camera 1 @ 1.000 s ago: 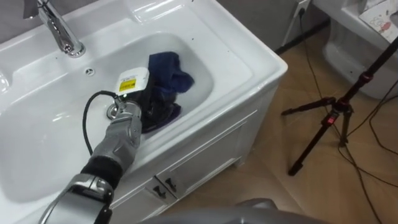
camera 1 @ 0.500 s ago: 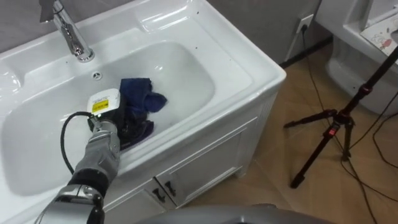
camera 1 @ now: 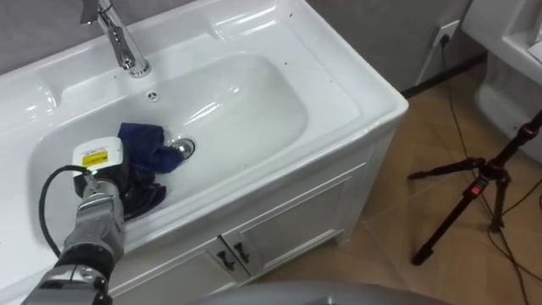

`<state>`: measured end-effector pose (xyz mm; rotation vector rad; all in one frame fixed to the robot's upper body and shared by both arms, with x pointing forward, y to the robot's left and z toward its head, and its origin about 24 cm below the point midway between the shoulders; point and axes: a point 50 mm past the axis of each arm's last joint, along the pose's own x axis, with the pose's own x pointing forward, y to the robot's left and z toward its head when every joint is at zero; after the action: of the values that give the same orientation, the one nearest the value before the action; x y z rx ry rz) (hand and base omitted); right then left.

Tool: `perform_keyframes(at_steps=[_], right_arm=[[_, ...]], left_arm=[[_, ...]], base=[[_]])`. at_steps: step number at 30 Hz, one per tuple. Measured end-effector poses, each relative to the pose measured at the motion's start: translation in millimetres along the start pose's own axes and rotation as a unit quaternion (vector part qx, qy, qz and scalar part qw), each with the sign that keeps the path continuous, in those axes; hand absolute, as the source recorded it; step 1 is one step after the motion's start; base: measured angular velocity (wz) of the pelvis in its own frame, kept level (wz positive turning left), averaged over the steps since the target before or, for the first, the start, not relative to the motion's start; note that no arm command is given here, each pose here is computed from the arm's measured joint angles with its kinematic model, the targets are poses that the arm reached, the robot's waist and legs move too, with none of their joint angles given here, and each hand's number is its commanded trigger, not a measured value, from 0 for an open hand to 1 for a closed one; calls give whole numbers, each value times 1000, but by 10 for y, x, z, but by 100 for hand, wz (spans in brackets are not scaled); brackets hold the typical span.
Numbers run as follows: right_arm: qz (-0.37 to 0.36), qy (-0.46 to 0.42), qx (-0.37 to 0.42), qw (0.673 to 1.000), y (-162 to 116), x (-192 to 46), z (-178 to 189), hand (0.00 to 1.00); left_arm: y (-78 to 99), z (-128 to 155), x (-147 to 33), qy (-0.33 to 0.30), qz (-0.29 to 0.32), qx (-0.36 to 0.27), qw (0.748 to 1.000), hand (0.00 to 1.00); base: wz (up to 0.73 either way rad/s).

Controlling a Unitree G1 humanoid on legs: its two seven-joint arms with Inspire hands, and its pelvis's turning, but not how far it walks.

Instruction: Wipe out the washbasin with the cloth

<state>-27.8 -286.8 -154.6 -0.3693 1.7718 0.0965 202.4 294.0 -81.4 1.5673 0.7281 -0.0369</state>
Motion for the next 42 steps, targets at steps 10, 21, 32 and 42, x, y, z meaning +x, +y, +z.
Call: perform_keyframes(at_steps=[10,21,32,42], right_arm=[[-23,-6,0,1000,-56,-16,116,0],[-49,-31,17,998,-174,-55,275,0],[-65,-59,-20,996,-156,-58,361,0],[-73,-62,-35,995,-152,-55,344,0]], left_arm=[[64,-49,35,22,6,-50,998,100],[215,-105,88,43,32,-134,990,100],[362,-23,128,24,56,-212,975,100],[776,44,134,-4,154,-240,959,100]], base=[[1],[12],[7],[14]])
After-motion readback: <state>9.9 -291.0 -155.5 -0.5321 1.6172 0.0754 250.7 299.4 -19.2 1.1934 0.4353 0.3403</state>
